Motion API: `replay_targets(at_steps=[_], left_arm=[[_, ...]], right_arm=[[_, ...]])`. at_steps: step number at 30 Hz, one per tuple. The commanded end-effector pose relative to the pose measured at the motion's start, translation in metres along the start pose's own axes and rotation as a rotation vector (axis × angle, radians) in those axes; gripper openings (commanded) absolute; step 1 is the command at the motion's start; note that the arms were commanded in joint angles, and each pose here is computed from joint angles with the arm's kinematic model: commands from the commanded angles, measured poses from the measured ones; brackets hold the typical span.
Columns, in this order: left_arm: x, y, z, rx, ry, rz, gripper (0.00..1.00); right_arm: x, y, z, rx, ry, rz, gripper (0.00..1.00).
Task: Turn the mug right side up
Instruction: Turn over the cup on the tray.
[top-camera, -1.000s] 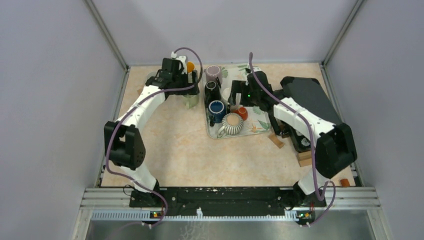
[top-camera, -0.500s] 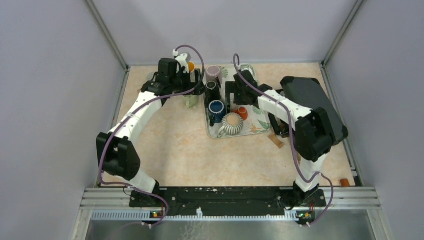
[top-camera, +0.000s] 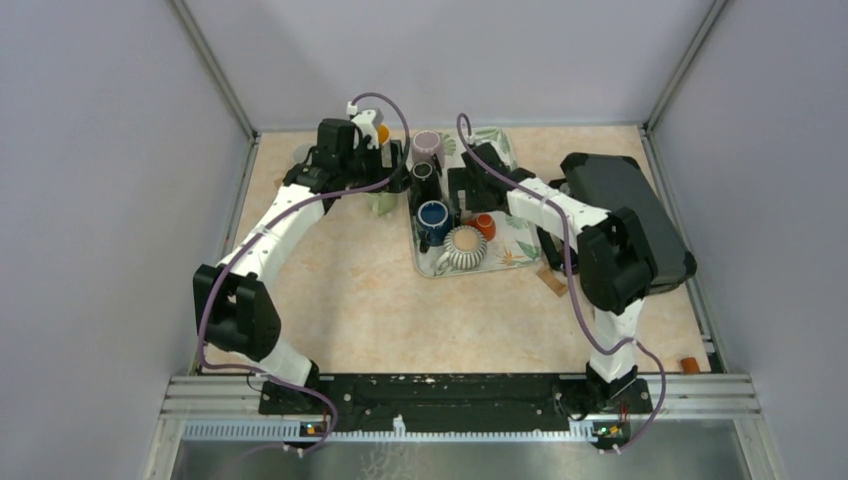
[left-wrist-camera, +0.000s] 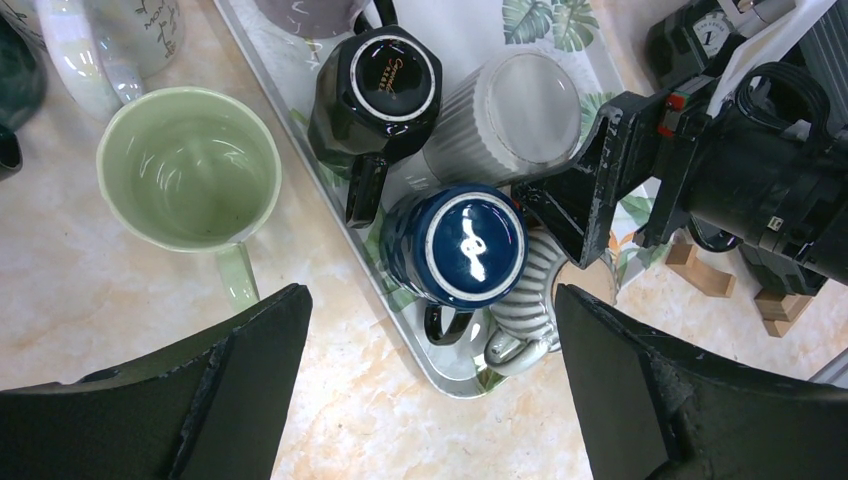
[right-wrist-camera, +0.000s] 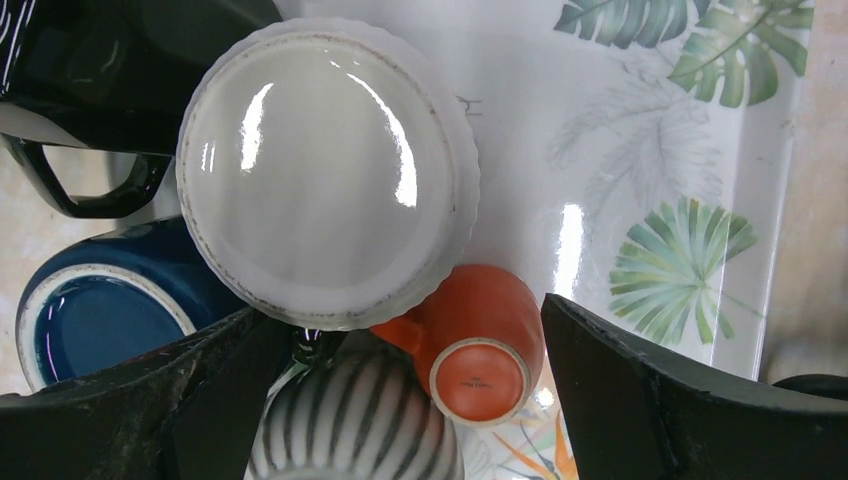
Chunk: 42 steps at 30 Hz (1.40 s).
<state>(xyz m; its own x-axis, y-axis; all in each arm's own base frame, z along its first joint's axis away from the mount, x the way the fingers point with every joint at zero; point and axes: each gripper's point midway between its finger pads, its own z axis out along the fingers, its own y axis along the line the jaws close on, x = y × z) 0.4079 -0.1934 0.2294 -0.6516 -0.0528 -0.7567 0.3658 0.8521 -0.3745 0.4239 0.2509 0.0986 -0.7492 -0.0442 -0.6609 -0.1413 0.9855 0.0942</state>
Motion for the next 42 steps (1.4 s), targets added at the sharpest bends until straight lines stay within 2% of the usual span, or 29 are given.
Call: replay_targets(at_steps=[1, 11, 22, 25, 30, 32, 38, 42], left_arm=[[-0.018, -0.011, -0.013, 0.033, -0.076, 0.029, 0.98], [-0.012, -0.008, -0.006, 0.030, -0.058, 0.026, 0.98], [-0.014, -0.010, -0.009, 0.038, -0.063, 0.030, 0.98], [-0.013, -0.010, -0.008, 0.040, -0.062, 0.032, 0.98], [-0.014, -0.011, -0.009, 0.043, -0.065, 0.033, 0.98], [-0.015, -0.011, -0.010, 0.045, -0.066, 0.033, 0.98], [-0.013, -0.012, -0.009, 0.050, -0.064, 0.032, 0.98], [-0.014, -0.014, -0.011, 0.059, -0.068, 0.032, 0.98]], right_arm=[[-0.020, -0.009, 0.004, 0.024, -0.042, -0.013, 0.99], [-0.029, -0.050, 0.012, 0.038, -0.039, 0.036, 0.99], [-0.035, -0.025, 0.010, -0.021, -0.065, -0.010, 0.98], [-0.032, -0.021, 0.016, -0.034, -0.058, -0.023, 0.90], [-0.033, -0.020, 0.022, -0.039, -0.066, -0.045, 0.65], [-0.034, -0.020, 0.024, -0.036, -0.068, -0.051, 0.58], [-0.036, -0.020, 0.030, -0.035, -0.078, -0.064, 0.43], [-0.037, -0.018, 0.034, -0.044, -0.086, -0.073, 0.38]])
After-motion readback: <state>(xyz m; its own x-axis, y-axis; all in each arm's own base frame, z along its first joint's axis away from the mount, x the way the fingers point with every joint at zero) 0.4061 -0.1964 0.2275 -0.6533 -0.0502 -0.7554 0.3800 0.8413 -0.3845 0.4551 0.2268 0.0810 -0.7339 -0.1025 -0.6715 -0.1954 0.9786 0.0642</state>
